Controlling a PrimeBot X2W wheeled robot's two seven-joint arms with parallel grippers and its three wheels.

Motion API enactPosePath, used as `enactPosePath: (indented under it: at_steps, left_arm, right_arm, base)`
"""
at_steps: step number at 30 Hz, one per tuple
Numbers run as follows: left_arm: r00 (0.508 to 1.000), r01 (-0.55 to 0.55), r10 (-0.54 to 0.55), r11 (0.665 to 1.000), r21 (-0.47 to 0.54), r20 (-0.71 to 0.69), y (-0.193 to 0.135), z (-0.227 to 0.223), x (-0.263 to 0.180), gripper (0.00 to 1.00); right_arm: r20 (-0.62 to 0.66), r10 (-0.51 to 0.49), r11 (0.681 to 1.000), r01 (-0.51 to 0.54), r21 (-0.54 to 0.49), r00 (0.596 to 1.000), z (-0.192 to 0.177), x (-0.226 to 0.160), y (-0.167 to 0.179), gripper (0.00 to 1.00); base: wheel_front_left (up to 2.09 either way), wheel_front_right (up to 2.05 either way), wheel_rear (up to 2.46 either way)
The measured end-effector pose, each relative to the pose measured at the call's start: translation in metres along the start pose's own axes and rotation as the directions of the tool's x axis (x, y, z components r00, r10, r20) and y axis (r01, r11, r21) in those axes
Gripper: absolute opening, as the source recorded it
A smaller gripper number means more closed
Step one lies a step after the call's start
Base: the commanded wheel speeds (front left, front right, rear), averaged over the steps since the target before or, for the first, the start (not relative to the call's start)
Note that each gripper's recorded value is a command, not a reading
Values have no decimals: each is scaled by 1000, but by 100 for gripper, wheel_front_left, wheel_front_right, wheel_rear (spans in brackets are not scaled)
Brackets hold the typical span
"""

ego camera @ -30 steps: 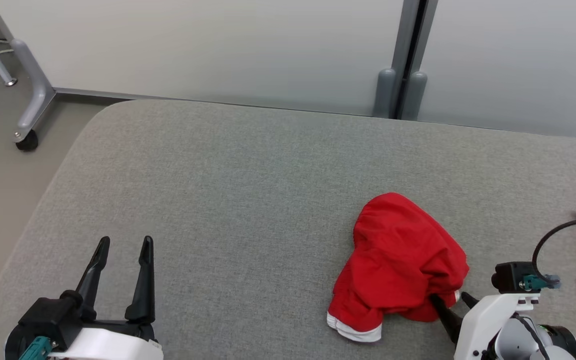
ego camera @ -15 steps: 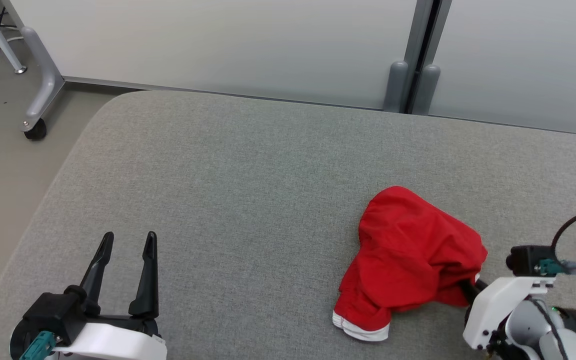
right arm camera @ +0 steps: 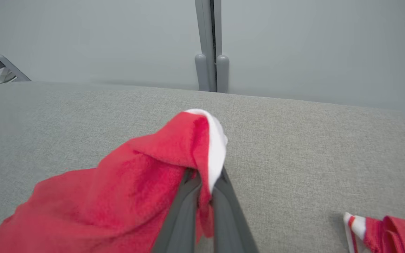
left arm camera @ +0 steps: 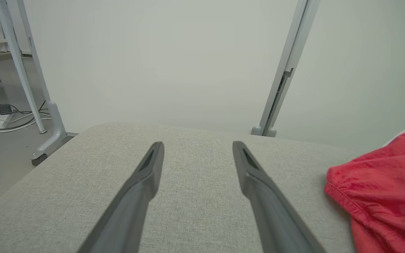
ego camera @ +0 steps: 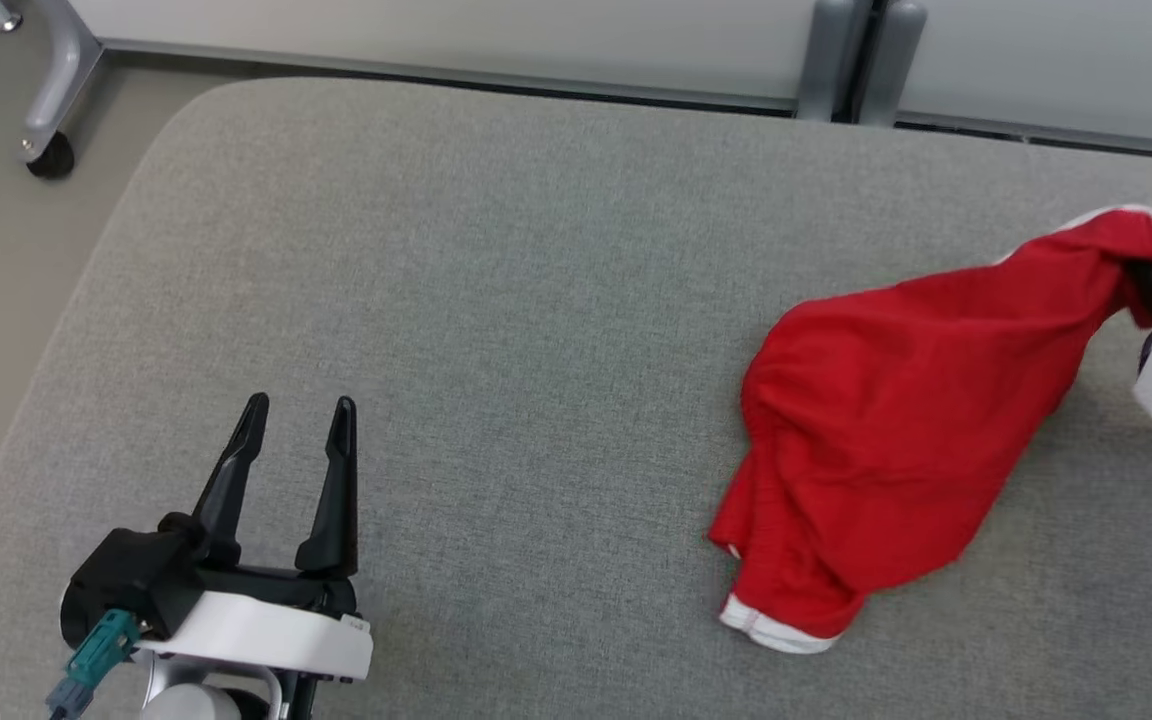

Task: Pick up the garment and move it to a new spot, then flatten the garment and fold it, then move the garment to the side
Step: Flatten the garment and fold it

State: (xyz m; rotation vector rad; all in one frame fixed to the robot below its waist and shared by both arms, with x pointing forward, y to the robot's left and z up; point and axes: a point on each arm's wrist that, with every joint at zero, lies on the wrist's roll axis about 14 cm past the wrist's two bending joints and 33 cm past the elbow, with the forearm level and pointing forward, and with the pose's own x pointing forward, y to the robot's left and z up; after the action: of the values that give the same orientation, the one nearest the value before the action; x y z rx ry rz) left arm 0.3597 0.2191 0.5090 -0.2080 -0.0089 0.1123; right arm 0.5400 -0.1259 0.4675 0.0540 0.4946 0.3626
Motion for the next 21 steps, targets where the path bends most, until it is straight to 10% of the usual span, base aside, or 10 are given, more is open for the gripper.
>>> enactPosePath:
  at_steps: [5,6,7,21]
  left_arm:
    - [999,-14,14,1000,5,-29,3,-12,9,100]
    - [999,-17,17,1000,7,-38,4,-16,10,100]
    - [999,-19,20,1000,6,-42,5,-18,11,100]
    - [999,42,-42,999,10,2,-9,0,4,100]
  right_arm:
    - [1,-15,1000,15,-3,1000,7,28,-11,0]
    - [2,-16,1000,16,-6,1000,6,35,-11,35]
    - [4,-11,1000,11,-6,1000,5,40,-9,100]
    - [182,30,1000,-28,-9,983,11,2,21,100]
  base:
    - [0,0,0]
    - [0,0,0]
    - [0,0,0]
    - [0,0,0]
